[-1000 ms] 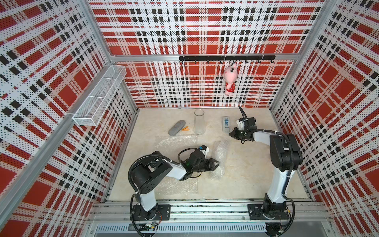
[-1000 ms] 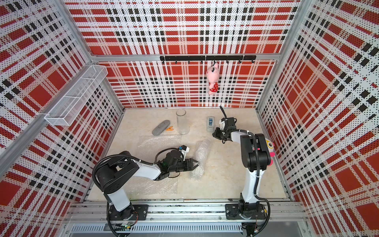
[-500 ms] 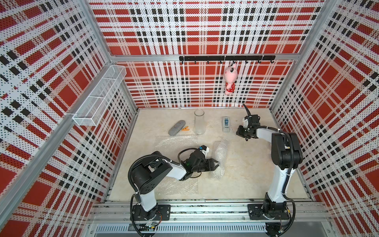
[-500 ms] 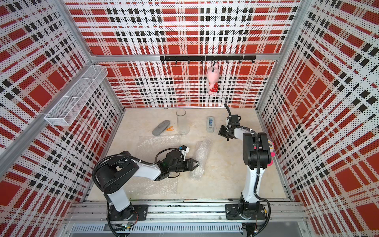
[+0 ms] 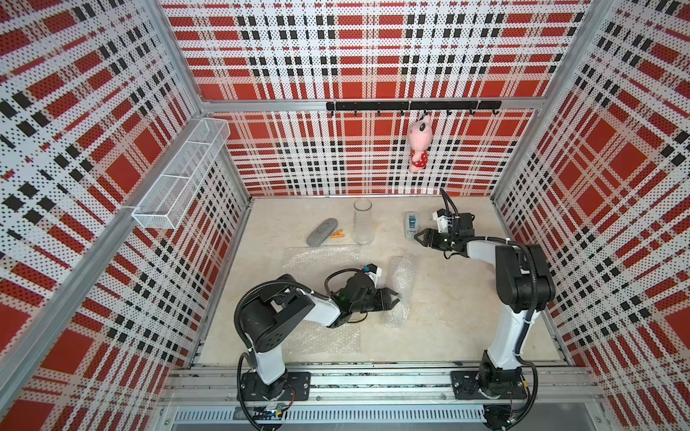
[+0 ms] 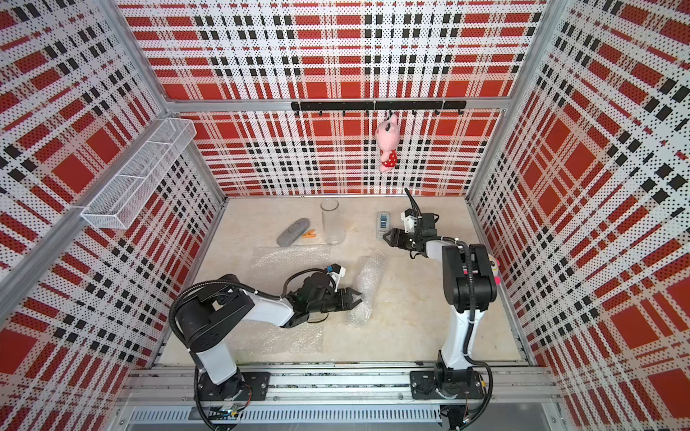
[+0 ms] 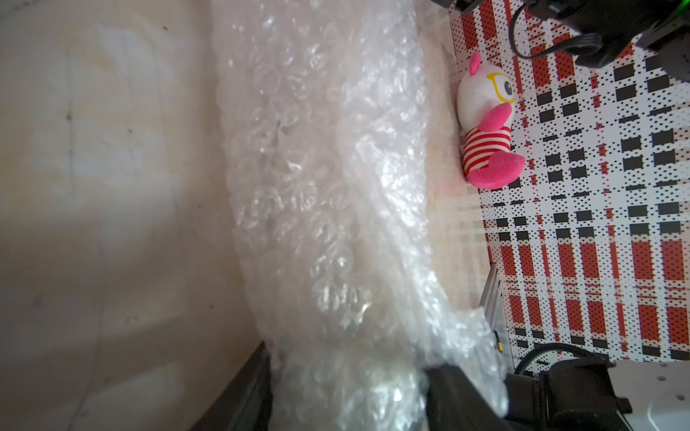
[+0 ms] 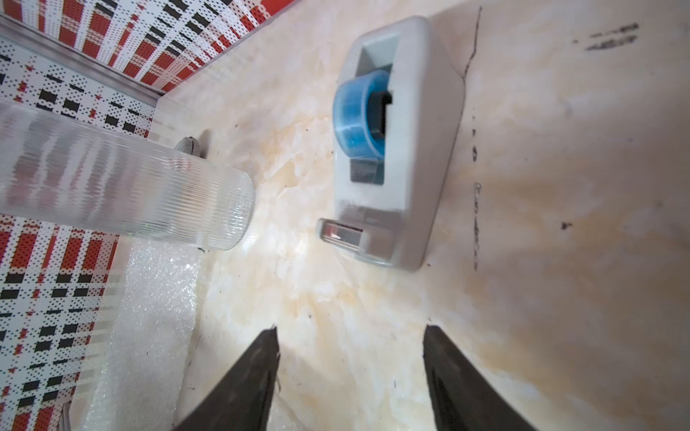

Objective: Wrap vases in bubble wrap
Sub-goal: Tear off the tape using the Tape Cutter.

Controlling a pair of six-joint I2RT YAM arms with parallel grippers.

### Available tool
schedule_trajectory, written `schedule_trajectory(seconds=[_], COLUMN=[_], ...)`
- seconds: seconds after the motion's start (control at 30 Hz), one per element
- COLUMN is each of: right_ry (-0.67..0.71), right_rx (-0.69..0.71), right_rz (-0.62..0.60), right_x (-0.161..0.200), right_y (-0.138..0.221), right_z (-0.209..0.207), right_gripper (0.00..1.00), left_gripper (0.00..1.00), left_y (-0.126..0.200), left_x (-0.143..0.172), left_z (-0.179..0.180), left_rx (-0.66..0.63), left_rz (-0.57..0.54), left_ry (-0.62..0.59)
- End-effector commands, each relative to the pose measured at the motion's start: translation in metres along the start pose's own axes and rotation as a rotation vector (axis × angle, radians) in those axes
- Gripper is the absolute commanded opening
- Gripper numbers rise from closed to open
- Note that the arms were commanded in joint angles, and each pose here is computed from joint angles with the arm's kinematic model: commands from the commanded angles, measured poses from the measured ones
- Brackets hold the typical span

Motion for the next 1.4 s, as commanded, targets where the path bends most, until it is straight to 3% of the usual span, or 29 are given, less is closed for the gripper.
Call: schedule_trajectory(seconds=[0.0,0.6,0.9,1.1,1.37], right_ry=[0.082,0.103,0.102,0.095,0.006], right_rx=[-0.026,-0.018,-0.013,0.045,0.125], right_rz=[0.014,0.104,0.103,0.091,0.112], right_x=[-0.001,0.015,0.017,0.013,0.018], right_y=[-0.012,-0.045,-0.045,-0.035,-0.018], right_z=[0.009,0.005,0.004,-0.001,-0.024], right_gripper=[0.71,0.65,0.33,0.02,0.00], left_gripper=[0.31,0.31,0.31,0.30,0.30], left_y=[-0.002,-0.001,-0.002,-0.002,-0.003], left_x=[0.033,0.034,0.034,0.033,0.032], left_z=[0.034,0.034,0.033,0.033,0.032], left_rx=[-0.129,-0.136,-0.135,-0.133,-0.129], left_rz=[0.120,0.124,0.124,0.123,0.124], left_ry=[0.026,0.026,0.024,0.024,0.024])
Point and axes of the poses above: each gripper's point midway between its finger pads, its own y axis back along the fingers, its own z axis along the line the jaws close on, x = y × z, the point moved 3 cm from there along y, back along the fingers, and after that the axes turned 4 degrees about -y, right-handed, at the moved point
